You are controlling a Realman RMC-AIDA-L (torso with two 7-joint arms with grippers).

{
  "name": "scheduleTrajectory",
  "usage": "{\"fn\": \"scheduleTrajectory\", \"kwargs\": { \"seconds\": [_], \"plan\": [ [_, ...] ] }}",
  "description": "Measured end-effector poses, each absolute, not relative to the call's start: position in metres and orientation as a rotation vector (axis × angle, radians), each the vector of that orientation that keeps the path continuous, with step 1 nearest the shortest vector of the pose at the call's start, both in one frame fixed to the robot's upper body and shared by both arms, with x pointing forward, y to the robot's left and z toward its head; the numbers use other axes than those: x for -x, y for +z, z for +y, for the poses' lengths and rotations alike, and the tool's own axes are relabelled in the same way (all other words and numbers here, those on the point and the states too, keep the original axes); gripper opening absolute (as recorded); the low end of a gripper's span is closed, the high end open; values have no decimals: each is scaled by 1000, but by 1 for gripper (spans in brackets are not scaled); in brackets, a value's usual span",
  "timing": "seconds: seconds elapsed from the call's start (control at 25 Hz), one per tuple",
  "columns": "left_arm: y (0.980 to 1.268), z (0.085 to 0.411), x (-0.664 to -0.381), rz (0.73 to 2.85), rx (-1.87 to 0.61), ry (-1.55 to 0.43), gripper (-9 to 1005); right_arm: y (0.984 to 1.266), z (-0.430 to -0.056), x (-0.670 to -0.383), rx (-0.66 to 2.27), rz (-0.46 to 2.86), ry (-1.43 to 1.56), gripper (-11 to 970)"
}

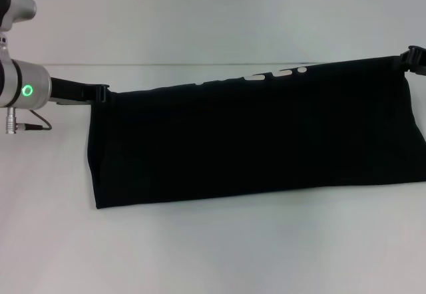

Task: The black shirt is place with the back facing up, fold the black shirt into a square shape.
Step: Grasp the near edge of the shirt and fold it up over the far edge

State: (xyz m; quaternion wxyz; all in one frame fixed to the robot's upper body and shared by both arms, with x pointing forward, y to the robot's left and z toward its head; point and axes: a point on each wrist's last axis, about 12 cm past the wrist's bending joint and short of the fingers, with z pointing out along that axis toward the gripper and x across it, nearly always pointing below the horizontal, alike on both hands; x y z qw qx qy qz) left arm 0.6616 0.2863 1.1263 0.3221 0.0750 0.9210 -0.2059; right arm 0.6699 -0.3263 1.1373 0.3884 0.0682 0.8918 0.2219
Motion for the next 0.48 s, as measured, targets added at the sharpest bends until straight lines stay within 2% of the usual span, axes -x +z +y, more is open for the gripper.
{"fn": "scheduleTrajectory", "kwargs": {
  "seconds": [0.48],
  "plan": [
    [1124,274,-673,2336,-141,-436,129,1131,-305,-687,-166,2219,412,56]
  ]
}}
